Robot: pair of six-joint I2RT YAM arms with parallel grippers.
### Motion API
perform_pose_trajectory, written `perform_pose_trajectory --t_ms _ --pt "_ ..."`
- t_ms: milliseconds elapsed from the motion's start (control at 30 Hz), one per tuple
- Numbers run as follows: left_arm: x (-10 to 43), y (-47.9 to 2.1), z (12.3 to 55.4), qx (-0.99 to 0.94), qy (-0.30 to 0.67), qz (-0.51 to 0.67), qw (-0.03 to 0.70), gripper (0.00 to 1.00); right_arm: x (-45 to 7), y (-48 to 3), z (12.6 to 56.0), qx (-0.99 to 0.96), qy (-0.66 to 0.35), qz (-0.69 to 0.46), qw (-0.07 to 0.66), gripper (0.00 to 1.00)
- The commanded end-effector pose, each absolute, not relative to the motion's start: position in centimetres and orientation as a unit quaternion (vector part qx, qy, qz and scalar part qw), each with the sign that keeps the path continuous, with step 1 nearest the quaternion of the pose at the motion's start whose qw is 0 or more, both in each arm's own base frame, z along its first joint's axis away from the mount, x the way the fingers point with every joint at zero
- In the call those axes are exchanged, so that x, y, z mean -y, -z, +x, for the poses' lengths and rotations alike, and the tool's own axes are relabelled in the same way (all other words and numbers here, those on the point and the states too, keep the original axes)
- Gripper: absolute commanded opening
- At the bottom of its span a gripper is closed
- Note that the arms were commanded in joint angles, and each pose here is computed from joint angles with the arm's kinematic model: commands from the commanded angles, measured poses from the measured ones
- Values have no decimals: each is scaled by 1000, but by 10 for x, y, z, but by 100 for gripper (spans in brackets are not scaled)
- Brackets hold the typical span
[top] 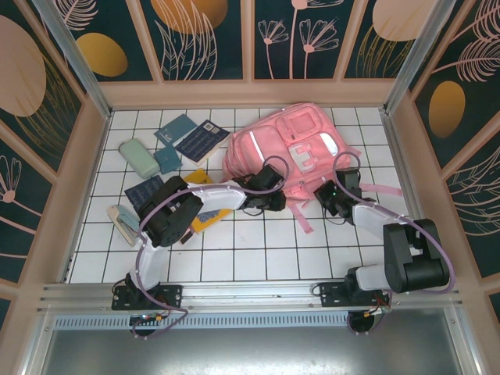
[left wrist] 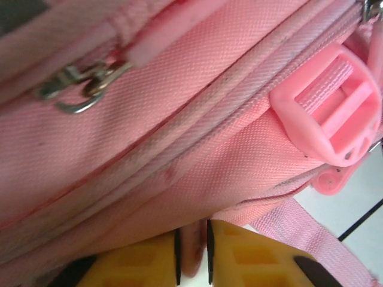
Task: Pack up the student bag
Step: Open the student bag at the top-center of the table.
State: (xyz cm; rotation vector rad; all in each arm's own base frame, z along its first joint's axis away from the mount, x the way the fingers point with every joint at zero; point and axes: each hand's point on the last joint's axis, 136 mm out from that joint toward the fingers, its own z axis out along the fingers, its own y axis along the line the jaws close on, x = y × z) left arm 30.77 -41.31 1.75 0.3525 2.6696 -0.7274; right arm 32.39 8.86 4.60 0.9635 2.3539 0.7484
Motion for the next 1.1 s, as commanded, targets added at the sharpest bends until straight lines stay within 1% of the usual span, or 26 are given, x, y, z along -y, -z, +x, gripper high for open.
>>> perform_pose_trajectory --t_ms 0,33,67,100,167,200,300,400,533,667,800,933,1067 --pt "399 24 301 -964 201 115 135 25 -97 -45 316 -863 -288 345 231 0" --pt "398 27 301 -965 196 114 134 28 -97 -45 316 -863 -288 344 230 0" --pt "398 29 301 -966 193 113 132 27 -97 -45 316 -863 -288 345 231 0" --pt "397 30 302 -966 191 111 132 20 -97 -45 316 -863 -288 345 231 0" --pt "395 31 302 -968 185 108 134 13 -98 -45 316 -863 -288 345 231 0" --pt "393 31 303 -969 180 106 136 7 -98 -45 316 -863 -288 345 231 0" --pt "391 29 305 -969 175 102 141 0 -98 -46 317 -863 -289 344 231 0" --pt "389 21 310 -969 168 95 155 0 -97 -47 318 -864 -286 343 233 0" --pt "374 7 318 -970 134 84 183 0 -94 -50 320 -866 -276 342 239 0" --pt "342 -4 323 -974 72 68 203 0 -89 -54 323 -867 -263 343 248 0" --pt "306 -3 319 -978 24 57 201 0 -85 -57 325 -868 -254 342 254 0" --pt "268 -1 317 -979 -8 42 198 0 -81 -58 328 -871 -243 339 259 0" --pt "236 -9 321 -977 -36 26 208 0 -77 -58 329 -872 -236 341 261 0"
